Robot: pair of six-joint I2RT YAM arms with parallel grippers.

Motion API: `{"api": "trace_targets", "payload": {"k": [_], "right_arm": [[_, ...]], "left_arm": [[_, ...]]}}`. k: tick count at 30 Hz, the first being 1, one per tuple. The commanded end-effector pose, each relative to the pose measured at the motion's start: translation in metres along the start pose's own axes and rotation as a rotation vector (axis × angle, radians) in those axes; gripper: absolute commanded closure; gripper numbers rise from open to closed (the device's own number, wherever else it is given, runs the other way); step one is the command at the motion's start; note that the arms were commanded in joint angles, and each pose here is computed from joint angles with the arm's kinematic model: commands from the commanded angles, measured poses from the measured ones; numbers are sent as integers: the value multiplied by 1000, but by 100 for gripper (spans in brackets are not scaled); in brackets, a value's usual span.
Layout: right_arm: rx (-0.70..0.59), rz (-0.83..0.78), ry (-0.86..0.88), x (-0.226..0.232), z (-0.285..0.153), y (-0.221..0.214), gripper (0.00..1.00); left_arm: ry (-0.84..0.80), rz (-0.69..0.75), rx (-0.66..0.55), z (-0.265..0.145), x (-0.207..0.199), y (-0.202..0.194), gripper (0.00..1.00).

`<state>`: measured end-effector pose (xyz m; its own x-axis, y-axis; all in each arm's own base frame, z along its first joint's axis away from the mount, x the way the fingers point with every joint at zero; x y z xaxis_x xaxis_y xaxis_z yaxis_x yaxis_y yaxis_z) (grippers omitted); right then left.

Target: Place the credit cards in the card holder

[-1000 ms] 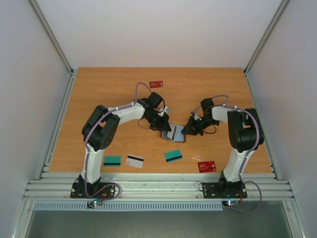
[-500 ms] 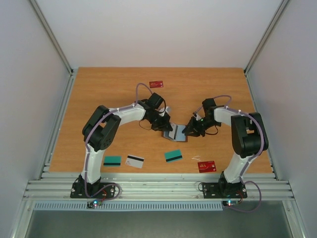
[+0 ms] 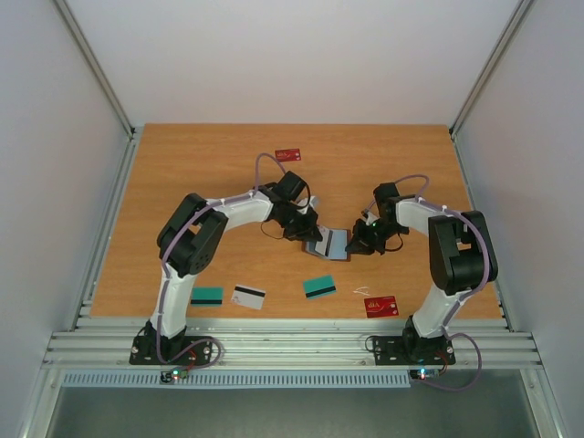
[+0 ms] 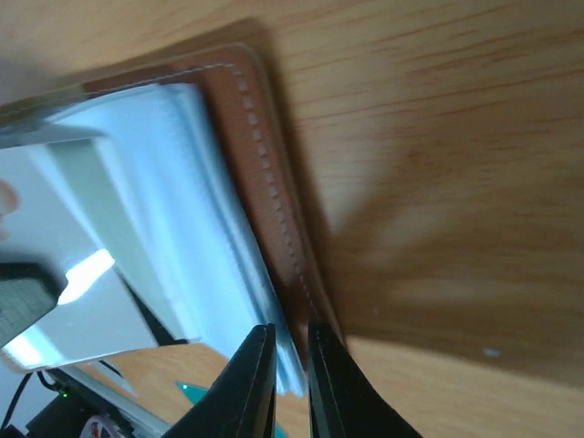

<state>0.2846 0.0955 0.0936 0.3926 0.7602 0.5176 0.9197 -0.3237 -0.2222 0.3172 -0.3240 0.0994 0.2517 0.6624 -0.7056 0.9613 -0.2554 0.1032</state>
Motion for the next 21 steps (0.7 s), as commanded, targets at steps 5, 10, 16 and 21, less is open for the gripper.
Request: {"api": "trace_targets", "payload": {"k": [5, 10, 16, 21], "right_arm": [[59, 39, -22, -18, 28, -1, 90], [80, 47, -10, -20, 33, -4, 91], [95, 48, 16, -16, 33, -6, 91], [99, 80, 28, -14, 33, -6, 91]], "left_arm": [[66, -18, 22, 14, 12, 2, 100], [68, -24, 19, 19, 15, 5, 100], [63, -32, 12, 22, 17, 7, 100], [55, -32, 24, 26, 16, 4, 100]]}}
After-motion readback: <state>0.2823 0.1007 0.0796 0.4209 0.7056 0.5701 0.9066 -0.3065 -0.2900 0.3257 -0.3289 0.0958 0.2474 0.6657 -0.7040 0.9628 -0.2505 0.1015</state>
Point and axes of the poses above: each gripper's point midway between its finger pads, its own z axis out along the fingers, its own x axis along the line the jaws close on, y = z × x, the point moved 8 cm from there along -z, back along the fingers, and after that the axes turned 7 degrees about z, right-handed, at the moved point
